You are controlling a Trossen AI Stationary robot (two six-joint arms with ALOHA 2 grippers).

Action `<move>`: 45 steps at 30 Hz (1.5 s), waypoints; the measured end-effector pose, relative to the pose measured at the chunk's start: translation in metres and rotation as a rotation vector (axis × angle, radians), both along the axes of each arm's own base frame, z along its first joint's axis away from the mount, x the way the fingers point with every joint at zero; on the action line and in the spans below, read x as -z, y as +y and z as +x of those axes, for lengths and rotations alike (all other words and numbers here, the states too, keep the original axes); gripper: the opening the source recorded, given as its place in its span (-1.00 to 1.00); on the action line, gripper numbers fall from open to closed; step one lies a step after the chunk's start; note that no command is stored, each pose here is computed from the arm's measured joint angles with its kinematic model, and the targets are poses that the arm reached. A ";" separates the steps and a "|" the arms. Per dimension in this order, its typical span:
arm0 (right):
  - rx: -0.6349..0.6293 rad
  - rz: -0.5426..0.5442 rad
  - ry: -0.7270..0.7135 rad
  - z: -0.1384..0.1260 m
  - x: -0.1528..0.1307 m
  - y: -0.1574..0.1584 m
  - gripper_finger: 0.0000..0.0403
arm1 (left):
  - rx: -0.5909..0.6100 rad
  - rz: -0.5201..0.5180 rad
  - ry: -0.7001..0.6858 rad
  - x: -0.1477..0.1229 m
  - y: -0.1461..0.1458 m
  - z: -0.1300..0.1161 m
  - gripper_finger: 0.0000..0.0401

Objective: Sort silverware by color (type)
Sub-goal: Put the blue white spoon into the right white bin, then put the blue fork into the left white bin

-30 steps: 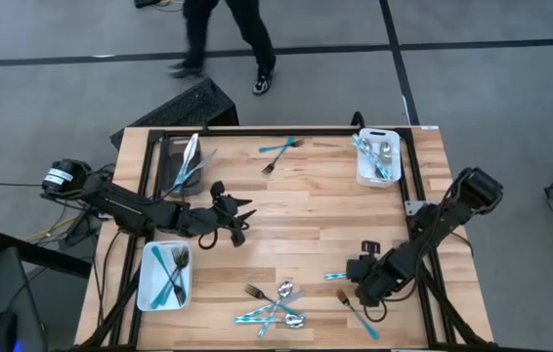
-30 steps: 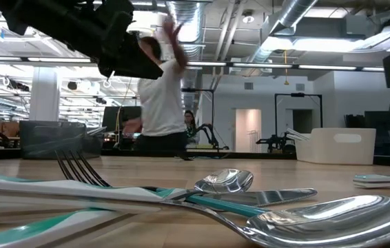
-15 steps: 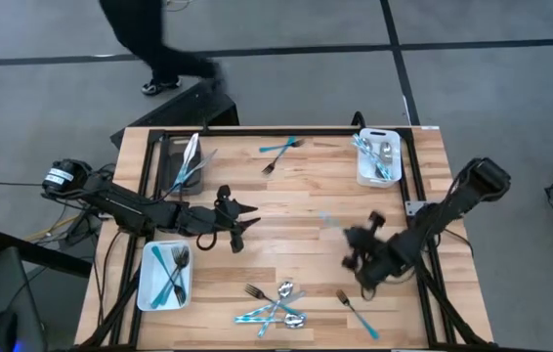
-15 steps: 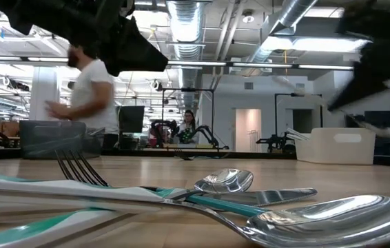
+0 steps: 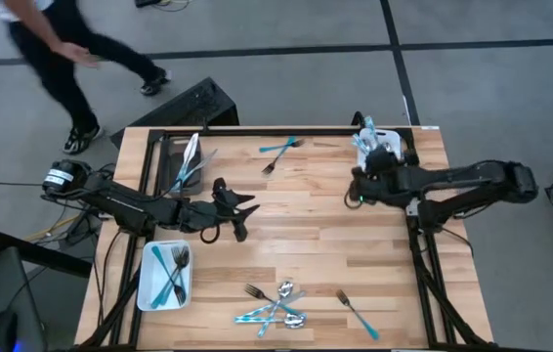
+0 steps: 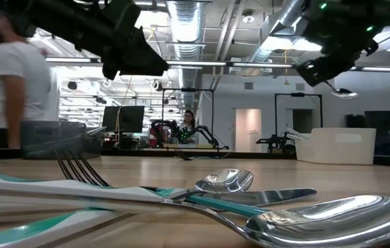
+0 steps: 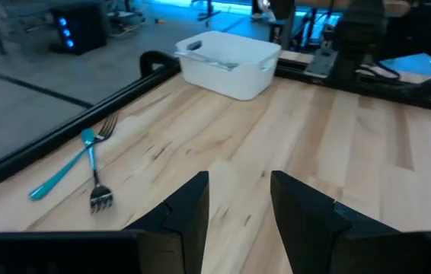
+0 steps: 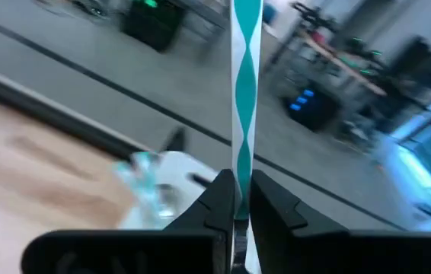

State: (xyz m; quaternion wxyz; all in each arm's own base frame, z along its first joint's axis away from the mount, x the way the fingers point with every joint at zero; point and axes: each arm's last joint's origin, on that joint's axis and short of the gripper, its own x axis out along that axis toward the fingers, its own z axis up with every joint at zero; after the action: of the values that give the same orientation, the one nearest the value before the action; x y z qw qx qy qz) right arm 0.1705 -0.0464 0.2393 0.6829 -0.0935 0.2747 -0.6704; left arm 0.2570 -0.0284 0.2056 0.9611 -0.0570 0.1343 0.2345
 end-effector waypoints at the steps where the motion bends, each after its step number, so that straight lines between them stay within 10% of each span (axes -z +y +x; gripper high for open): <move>1: 0.026 -0.002 0.021 -0.001 0.000 -0.005 -0.72 | -0.007 0.000 0.005 0.001 0.000 0.000 -0.36; 17: 0.044 0.304 0.068 -0.010 0.020 -0.080 -0.69 | -0.095 0.032 0.032 0.004 0.003 -0.002 -0.36; 26: 0.028 0.418 0.011 -0.022 0.023 -0.096 -0.36 | -0.125 -0.013 0.111 0.014 0.004 -0.007 -0.36; 34: -0.196 0.589 -0.080 -0.010 0.025 -0.084 -0.01 | -0.138 -0.031 0.139 0.017 0.004 -0.009 -0.36; 45: -0.443 0.806 -0.077 0.010 0.028 -0.011 -0.01 | -0.054 -0.064 0.170 0.019 0.001 -0.009 -0.36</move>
State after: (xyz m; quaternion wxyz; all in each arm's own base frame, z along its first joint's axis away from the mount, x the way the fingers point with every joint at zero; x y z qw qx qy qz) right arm 0.1808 -0.0576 0.2110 0.8014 0.1479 0.4611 -0.3510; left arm 0.2479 -0.0271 0.1862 0.9372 -0.0710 0.2212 0.2601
